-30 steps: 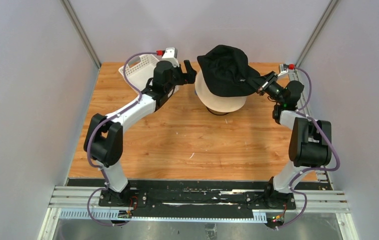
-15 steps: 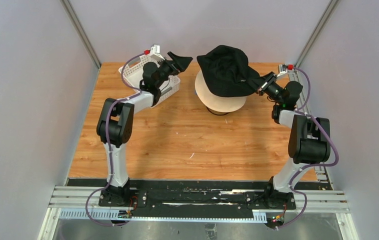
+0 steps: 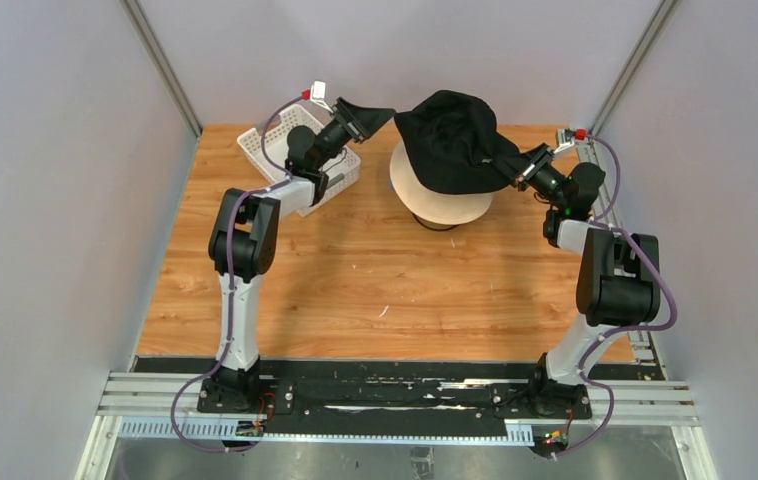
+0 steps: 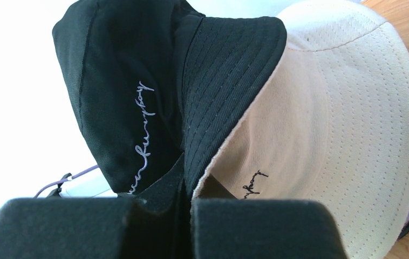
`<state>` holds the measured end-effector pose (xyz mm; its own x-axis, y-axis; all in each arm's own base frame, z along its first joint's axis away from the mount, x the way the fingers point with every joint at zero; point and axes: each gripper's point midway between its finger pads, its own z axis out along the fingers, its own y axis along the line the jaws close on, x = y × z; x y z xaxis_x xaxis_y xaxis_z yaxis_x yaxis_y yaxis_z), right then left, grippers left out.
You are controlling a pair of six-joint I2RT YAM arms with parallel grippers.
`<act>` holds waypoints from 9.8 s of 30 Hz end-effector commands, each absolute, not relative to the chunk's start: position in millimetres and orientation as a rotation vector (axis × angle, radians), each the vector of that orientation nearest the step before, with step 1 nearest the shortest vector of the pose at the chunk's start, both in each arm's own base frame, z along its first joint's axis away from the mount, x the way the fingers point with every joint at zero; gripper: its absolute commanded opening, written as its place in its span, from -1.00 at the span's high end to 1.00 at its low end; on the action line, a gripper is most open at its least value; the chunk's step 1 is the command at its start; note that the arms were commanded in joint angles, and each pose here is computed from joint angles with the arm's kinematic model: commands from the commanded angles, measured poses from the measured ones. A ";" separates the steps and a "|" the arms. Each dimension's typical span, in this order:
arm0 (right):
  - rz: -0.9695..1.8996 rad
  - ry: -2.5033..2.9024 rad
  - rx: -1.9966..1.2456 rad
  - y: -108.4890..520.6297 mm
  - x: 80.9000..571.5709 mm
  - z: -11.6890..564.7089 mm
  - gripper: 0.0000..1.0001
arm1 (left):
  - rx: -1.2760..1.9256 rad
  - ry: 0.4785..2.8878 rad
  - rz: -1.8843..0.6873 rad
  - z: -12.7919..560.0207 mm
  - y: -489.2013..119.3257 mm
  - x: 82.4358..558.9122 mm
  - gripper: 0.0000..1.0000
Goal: Stack the hats
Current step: Stack the hat on the hat.
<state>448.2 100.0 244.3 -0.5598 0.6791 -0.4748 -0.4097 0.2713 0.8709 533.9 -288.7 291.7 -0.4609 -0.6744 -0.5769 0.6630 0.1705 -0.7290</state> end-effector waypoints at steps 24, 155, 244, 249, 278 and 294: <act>1.449 1.568 0.202 91.4 449.9 257.4 0.99 | 0.035 1.385 -1.620 262.4 -308.4 541.8 -0.75; 0.175 2.618 -0.124 128.7 450.1 68.0 0.99 | -0.353 2.267 -0.974 11.1 -260.0 449.9 0.99; 0.644 1.969 0.055 85.7 420.5 259.6 -0.08 | -0.074 1.800 -0.734 288.5 -228.7 414.2 0.12; 0.709 1.969 0.065 92.2 420.3 253.6 0.05 | -0.046 1.762 -0.767 301.6 -239.7 425.4 0.11; 1.448 1.723 0.183 104.8 437.3 215.6 0.99 | 0.034 1.720 -0.822 298.1 -287.9 474.4 0.11; 1.571 1.764 0.243 117.6 459.7 165.8 0.99 | 0.034 1.797 -0.732 250.8 -294.1 506.0 0.10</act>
